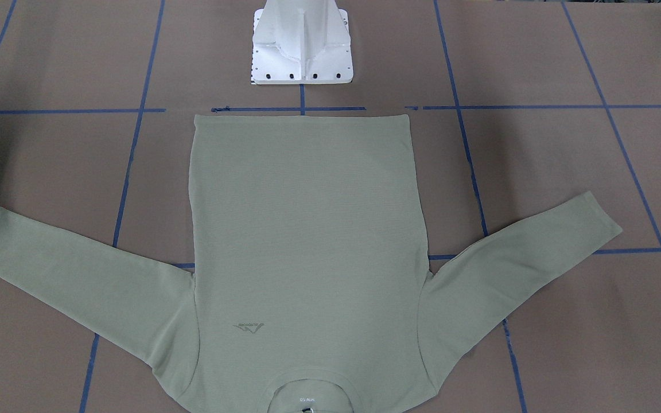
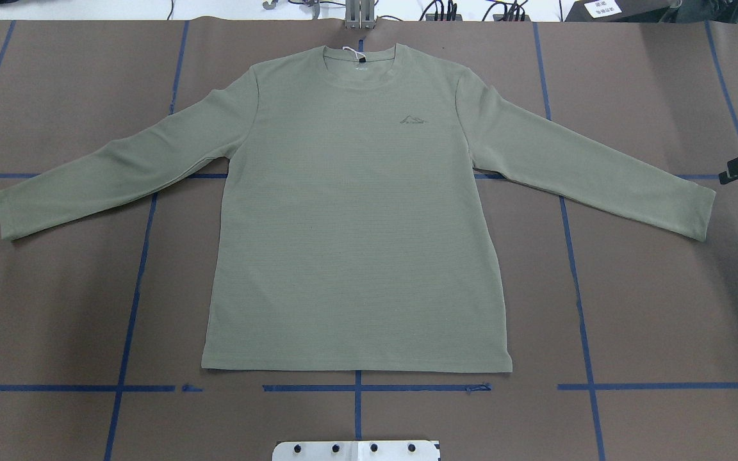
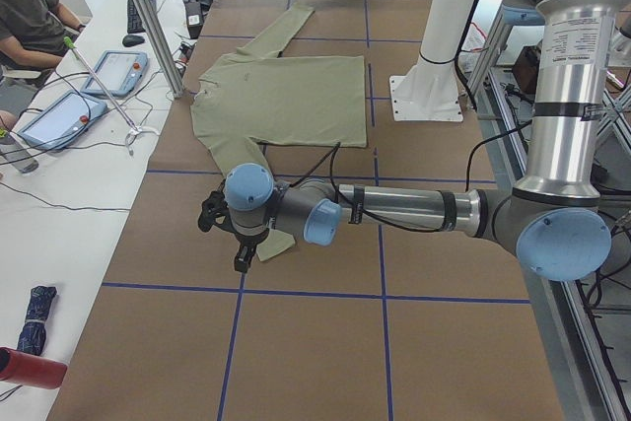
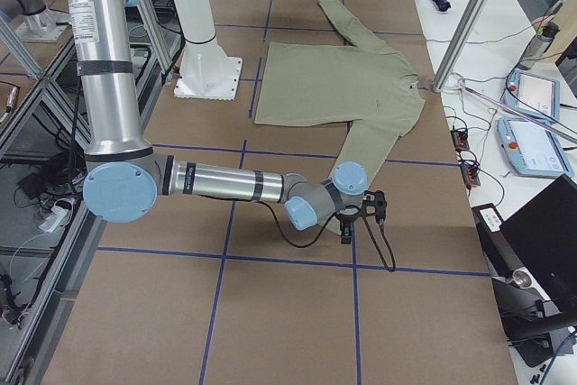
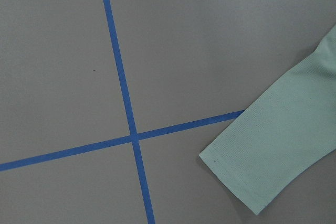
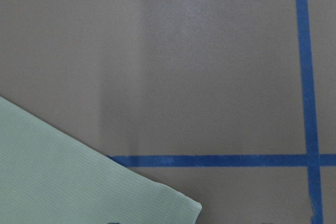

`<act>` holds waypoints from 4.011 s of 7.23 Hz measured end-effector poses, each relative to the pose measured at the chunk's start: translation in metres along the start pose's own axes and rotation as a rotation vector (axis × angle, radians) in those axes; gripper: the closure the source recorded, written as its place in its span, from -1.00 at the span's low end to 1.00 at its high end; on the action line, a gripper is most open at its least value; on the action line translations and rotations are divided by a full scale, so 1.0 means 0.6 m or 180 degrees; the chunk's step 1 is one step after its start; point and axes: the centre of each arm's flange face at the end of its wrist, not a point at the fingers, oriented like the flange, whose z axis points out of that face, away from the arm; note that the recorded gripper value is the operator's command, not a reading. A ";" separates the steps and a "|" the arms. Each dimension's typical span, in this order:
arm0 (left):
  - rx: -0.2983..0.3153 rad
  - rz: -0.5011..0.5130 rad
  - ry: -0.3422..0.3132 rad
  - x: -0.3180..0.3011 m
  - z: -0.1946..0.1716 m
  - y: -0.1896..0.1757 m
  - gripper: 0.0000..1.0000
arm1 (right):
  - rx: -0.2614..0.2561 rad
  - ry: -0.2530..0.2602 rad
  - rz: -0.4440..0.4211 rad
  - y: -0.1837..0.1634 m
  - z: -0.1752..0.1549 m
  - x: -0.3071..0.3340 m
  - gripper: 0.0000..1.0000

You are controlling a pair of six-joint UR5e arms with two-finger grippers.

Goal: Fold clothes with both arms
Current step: 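Move the right gripper toward the cuff of the sleeve nearest it, then grasp the sleeve cuff nearest the right gripper, then carry the held sleeve across the shirt body toward the other sleeve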

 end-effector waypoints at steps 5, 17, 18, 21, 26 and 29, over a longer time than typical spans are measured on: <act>0.0009 0.0016 0.0038 0.001 0.001 0.005 -1.00 | -0.0146 0.0109 0.0097 0.001 0.061 -0.021 -0.70; 0.0041 0.0068 0.0036 -0.002 0.002 0.014 -1.00 | -0.0237 0.0138 0.0218 0.008 0.080 -0.002 1.00; 0.0040 0.0068 0.0036 -0.002 0.002 0.014 -1.00 | -0.0228 0.0094 0.0224 0.005 0.074 -0.013 1.00; 0.0044 0.0062 0.0045 0.000 0.001 0.014 -1.00 | -0.0114 -0.0366 0.0323 -0.002 -0.020 -0.147 1.00; 0.0055 0.0090 0.0079 -0.001 0.004 0.014 -1.00 | 0.0009 -0.1014 0.1341 0.039 -0.094 -0.763 1.00; 0.0084 0.0127 0.0084 -0.001 0.004 0.014 -1.00 | 0.0391 -0.0947 0.1426 0.058 -0.066 -1.143 1.00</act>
